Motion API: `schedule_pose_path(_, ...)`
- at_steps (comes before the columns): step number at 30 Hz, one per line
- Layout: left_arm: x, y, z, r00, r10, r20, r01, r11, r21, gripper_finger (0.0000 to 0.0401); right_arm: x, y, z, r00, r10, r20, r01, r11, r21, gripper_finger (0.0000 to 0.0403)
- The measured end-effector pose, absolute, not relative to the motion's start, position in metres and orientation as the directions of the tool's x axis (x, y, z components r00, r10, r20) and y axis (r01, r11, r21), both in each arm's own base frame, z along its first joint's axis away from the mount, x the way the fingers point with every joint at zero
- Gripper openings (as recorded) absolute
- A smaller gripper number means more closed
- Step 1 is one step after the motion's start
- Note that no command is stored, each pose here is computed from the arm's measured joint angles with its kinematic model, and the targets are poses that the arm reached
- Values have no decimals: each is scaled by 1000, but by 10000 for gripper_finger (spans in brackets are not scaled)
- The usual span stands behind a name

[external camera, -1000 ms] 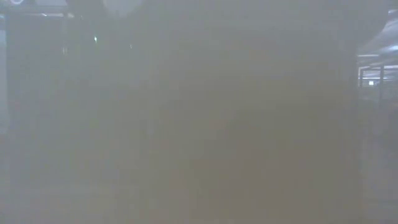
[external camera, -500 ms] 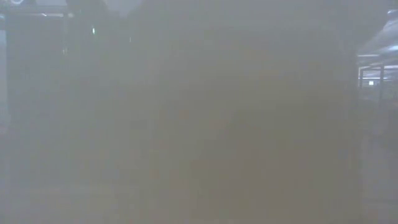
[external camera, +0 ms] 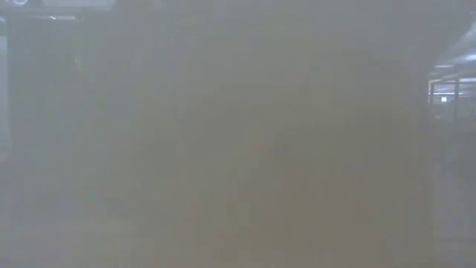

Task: Sort blocks by size
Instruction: Put the brown block into the gray bin

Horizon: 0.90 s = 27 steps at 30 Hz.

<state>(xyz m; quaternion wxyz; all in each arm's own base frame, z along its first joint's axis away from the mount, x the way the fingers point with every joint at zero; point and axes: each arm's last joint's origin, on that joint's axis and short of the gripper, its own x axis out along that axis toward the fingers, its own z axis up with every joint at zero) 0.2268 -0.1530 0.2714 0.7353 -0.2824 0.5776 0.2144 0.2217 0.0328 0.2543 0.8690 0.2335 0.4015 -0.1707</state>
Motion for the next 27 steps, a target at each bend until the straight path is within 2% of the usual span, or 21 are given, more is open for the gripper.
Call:
schedule_pose_path(3, 244, -150, 288, 298, 0, -955, -656, 726, -205, 106, 222, 33, 254, 618, -109, -778, 458, 855, 244, 21)
schedule_pose_path(9, 298, -162, 301, 369, 41, -929, -600, 774, -204, 106, 220, 33, 253, 603, -111, -790, 410, 893, 187, 21)
schedule_pose_path(19, 384, -203, 275, 343, 3, -939, -404, 903, -144, 106, 220, 33, 253, 597, -84, -798, 387, 901, 194, 21)
schedule_pose_path(25, 402, -217, 247, 262, -79, -962, -368, 913, -175, 106, 220, 34, 253, 596, -77, -799, 376, 906, 193, 21)
schedule_pose_path(27, 404, -219, 241, 245, -100, -964, -366, 912, -187, 119, 220, 34, 253, 596, -78, -799, 376, 907, 192, 21)
